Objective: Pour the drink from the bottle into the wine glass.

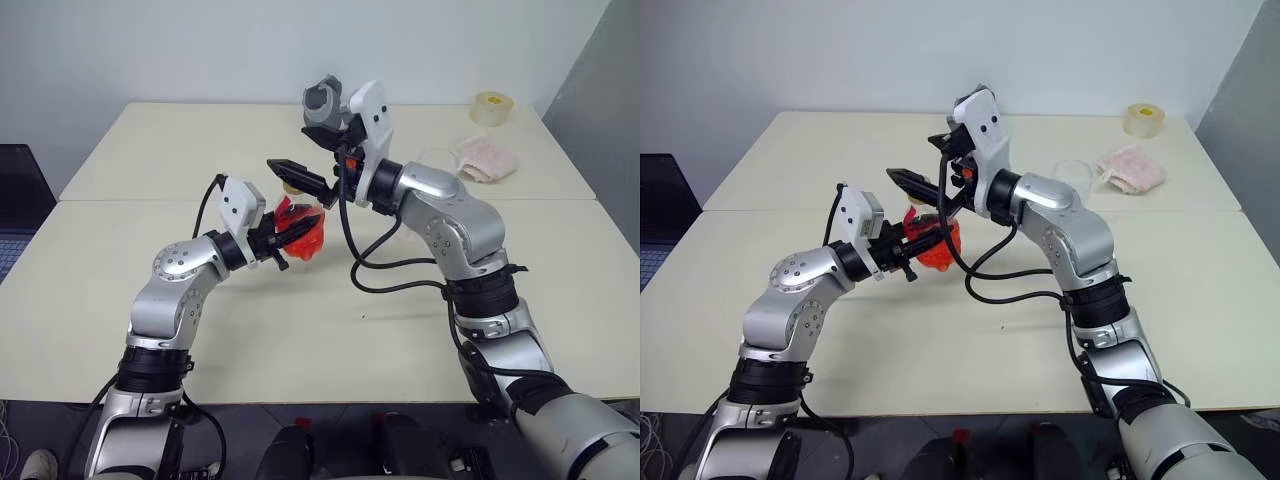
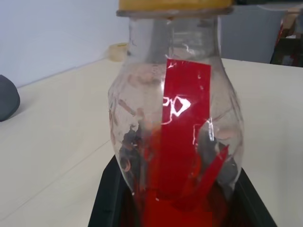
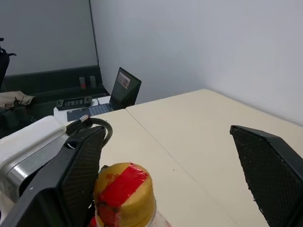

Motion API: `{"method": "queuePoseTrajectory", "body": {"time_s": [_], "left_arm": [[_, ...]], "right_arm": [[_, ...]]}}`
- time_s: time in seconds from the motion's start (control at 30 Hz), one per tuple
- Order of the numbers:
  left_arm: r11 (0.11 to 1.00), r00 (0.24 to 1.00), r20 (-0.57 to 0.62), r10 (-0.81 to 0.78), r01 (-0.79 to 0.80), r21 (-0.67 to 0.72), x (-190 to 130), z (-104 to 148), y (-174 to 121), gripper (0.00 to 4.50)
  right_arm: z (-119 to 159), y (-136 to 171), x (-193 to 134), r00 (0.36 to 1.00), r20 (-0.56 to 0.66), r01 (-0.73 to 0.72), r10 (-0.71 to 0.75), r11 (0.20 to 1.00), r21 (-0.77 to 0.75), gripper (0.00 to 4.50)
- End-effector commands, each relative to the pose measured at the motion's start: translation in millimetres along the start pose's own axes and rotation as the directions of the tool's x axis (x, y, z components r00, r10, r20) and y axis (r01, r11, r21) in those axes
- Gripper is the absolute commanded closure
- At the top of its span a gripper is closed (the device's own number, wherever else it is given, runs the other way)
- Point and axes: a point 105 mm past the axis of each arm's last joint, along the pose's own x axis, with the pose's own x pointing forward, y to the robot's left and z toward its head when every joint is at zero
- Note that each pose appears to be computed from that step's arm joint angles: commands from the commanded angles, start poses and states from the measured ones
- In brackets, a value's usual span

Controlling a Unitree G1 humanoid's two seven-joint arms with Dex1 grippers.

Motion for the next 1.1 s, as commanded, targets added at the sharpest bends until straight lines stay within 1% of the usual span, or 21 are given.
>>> {"method": "queuePoseTrajectory", "body": {"time_s": [0.03,0.3,0.47,0.9,1.1], "left_arm": [[0.998,0.999,0.047,-0.016,0.014,0.061,-0.5,19.0,-4.2,3.51],[0.998,0.999,0.049,-0.009,0.006,0.064,0.4,21.6,-1.6,3.51],[0.998,0.999,0.046,-0.009,0.006,0.064,0.6,21.0,-1.5,3.51],[0.997,0.998,0.054,-0.023,0.018,0.075,7.1,24.2,1.1,3.51],[0.997,0.998,0.052,-0.025,0.021,0.073,7.1,23.6,0.3,3.51]], "right_arm": [[15.5,-6.3,-6.2,0.999,0.035,0.013,-0.012,0.999,-0.052,0.01],[5.1,-11.0,-21.2,1.000,-0.007,0.012,-0.013,0.996,-0.090,0.01],[8.1,-5.5,-27.2,1.000,0.003,-0.024,0.025,0.998,-0.054,0.01],[12.0,12.6,-7.9,0.997,0.028,-0.075,0.076,0.996,-0.038,0.01],[12.5,8.0,-1.3,0.998,0.035,-0.050,0.052,0.997,-0.052,0.01]]}}
